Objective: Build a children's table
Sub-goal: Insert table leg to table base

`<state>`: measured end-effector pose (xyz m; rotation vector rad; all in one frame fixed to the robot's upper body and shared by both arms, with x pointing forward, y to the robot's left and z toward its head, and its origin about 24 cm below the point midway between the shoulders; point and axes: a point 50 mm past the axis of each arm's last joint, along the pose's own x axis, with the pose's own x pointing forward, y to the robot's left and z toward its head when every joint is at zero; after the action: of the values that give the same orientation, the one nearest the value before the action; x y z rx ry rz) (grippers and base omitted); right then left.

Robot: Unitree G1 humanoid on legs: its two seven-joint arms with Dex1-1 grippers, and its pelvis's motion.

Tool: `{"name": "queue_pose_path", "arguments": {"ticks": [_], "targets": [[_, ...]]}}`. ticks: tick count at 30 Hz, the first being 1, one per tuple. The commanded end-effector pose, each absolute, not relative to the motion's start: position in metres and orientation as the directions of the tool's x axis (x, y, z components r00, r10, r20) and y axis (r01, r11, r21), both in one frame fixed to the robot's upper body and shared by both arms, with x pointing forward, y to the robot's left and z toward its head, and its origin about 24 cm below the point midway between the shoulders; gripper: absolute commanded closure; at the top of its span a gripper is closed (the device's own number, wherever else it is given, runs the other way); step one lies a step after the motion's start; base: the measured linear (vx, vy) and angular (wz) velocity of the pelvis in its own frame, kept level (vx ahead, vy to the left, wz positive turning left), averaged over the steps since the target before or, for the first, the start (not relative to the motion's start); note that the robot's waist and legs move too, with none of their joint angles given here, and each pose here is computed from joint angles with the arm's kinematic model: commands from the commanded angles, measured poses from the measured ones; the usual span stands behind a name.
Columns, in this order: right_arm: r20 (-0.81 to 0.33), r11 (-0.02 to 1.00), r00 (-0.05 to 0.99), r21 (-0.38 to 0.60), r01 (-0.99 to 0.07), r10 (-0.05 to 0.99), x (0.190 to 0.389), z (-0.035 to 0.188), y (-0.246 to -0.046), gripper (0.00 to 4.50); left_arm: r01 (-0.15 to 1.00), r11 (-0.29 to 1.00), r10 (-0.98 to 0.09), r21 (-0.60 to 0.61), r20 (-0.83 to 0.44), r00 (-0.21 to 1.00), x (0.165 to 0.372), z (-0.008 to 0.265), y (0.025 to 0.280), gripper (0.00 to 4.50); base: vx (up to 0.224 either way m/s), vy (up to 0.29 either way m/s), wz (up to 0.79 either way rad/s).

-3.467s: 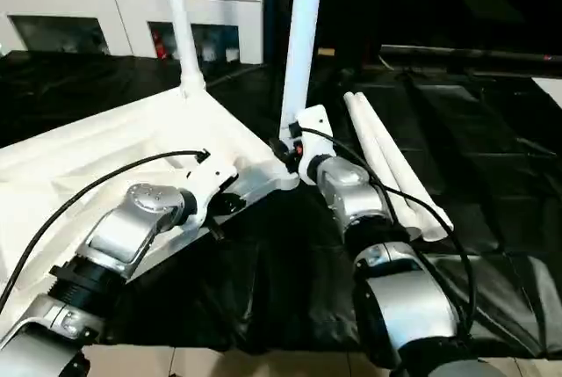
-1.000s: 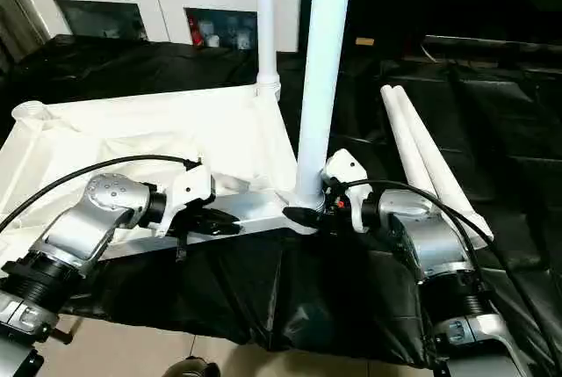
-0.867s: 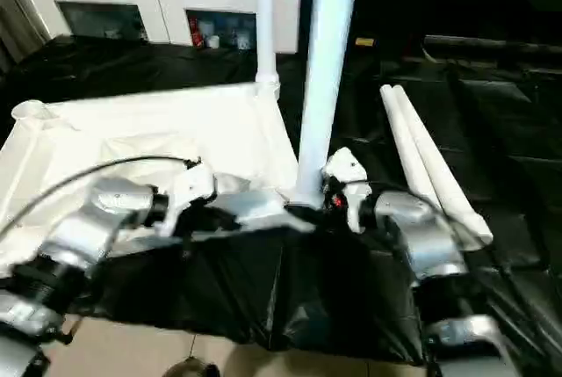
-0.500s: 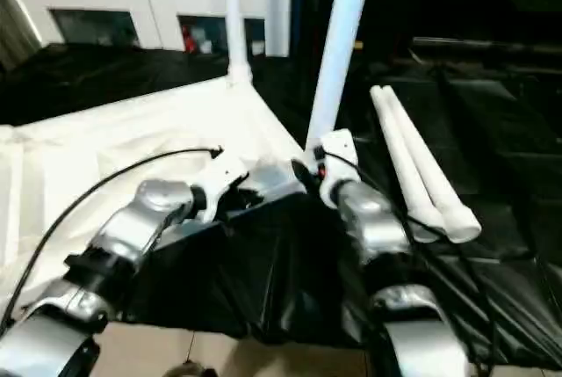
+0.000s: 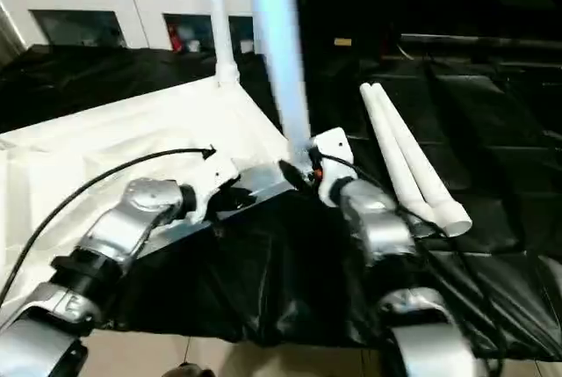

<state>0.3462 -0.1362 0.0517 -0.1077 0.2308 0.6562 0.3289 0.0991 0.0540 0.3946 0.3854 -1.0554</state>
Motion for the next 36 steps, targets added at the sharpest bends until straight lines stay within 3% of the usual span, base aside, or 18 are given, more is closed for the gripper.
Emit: {"name": "queue_pose_path", "arguments": {"ticks": [1,6,8,12,13,21,29,34,36], "targets": [[-0.293,0.694,0.659,0.025,-0.719,0.693,0.336,0.043,-0.125,0.71,0.922,0.35,-0.833,0.165,-0.395,0.387,0.327,0.073,0.085,4.5,0.0,0.0,0.0],[-0.3,0.662,0.625,0.033,-0.748,0.721,0.333,0.045,-0.136,0.71,0.939,0.306,-0.853,0.156,-0.393,0.344,0.322,0.074,0.089,4.5,0.0,0.0,0.0],[-0.299,0.67,0.631,0.042,-0.741,0.716,0.333,0.044,-0.138,1.04,0.942,0.299,-0.857,0.152,-0.392,0.335,0.32,0.074,0.09,4.5,0.0,0.0,0.0],[-0.286,0.663,0.62,0.085,-0.743,0.731,0.332,0.042,-0.133,1.16,0.947,0.287,-0.86,0.143,-0.397,0.32,0.316,0.074,0.093,4.5,0.0,0.0,0.0],[-0.28,0.657,0.609,0.12,-0.745,0.742,0.33,0.04,-0.131,1.43,0.95,0.281,-0.862,0.138,-0.4,0.313,0.315,0.074,0.095,4.5,0.0,0.0,0.0],[-0.268,0.63,0.572,0.281,-0.724,0.776,0.324,0.029,-0.13,1.74,0.957,0.259,-0.868,0.128,-0.403,0.289,0.31,0.075,0.104,4.5,0.0,0.0,0.0],[-0.293,0.634,0.566,0.263,-0.727,0.771,0.322,0.024,-0.134,1.76,0.957,0.259,-0.867,0.131,-0.404,0.29,0.31,0.075,0.105,4.5,0.0,0.0,0.0],[-0.36,0.592,0.516,0.139,-0.794,0.777,0.319,0.025,-0.137,1.76,0.957,0.253,-0.86,0.144,-0.419,0.29,0.309,0.072,0.107,4.5,0.0,0.0,0.0],[-0.364,0.589,0.513,0.134,-0.797,0.777,0.319,0.025,-0.137,1.76,0.957,0.252,-0.86,0.145,-0.42,0.29,0.309,0.072,0.107,4.5,0.0,0.0,0.0]]}}
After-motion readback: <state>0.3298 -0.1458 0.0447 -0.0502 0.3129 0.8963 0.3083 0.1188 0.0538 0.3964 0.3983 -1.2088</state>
